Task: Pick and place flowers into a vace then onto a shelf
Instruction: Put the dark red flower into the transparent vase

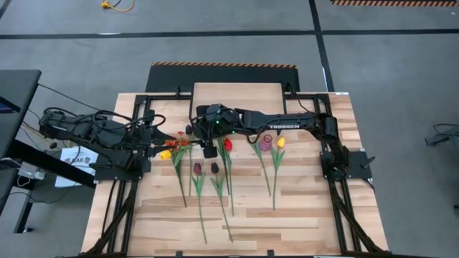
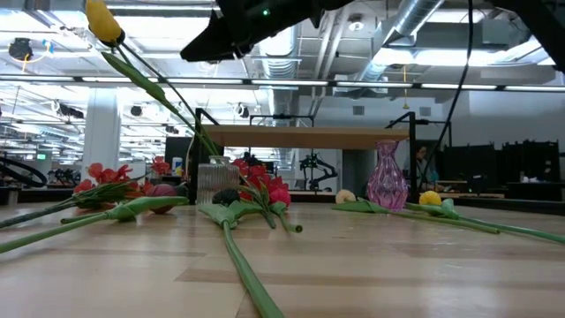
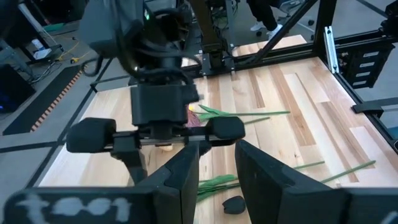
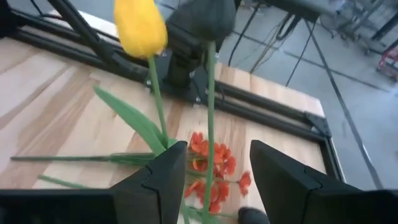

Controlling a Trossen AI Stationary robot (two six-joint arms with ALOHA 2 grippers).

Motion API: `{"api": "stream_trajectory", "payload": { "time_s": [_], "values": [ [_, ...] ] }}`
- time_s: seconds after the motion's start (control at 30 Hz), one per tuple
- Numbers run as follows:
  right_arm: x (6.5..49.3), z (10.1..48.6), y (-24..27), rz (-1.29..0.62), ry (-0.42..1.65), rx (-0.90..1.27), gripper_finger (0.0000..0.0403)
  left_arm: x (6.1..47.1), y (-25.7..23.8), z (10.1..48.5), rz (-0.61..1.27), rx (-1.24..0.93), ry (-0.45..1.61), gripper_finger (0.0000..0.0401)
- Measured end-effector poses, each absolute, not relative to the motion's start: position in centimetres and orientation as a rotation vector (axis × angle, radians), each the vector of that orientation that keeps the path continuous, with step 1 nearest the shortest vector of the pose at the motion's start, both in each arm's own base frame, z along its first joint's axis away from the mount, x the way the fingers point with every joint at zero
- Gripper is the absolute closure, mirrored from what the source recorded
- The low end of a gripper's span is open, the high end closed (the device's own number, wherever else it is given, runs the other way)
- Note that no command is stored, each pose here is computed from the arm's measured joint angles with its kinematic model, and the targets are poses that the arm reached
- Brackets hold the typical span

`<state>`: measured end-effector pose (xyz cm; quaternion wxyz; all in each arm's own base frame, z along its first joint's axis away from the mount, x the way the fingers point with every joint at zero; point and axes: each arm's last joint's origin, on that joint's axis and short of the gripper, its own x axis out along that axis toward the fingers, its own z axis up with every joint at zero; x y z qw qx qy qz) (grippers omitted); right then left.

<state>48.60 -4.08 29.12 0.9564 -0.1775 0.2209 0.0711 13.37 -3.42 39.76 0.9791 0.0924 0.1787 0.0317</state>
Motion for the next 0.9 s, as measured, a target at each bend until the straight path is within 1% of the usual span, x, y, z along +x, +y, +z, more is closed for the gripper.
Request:
{"api": "stream_trajectory", "payload": {
  "time_s": [0.27, 0.47, 0.67, 0.73, 0.9],
  "values": [
    [48.4, 28.9, -4.3, 0.129, 0.483, -0.328, 0.0227, 13.4, -3.4, 39.8, 0.064, 0.187, 0.360, 0.0305],
    [48.6, 29.1, -4.1, 0.127, 0.458, -0.331, 0.0227, 13.4, -3.4, 39.8, 0.064, 0.187, 0.359, 0.0305],
    [48.4, 29.0, -3.3, 0.060, 0.504, -0.381, 0.0227, 13.4, -3.4, 39.8, 0.065, 0.185, 0.357, 0.0305],
    [47.7, 29.7, -2.7, 0.051, 0.534, -0.384, 0.0227, 13.4, -3.4, 39.9, 0.064, 0.181, 0.346, 0.0305],
    [44.6, 33.3, -1.1, 0.020, 0.591, -0.323, 0.0231, 13.2, -3.4, 40.8, 0.065, 0.163, 0.301, 0.0305]
  ]
}}
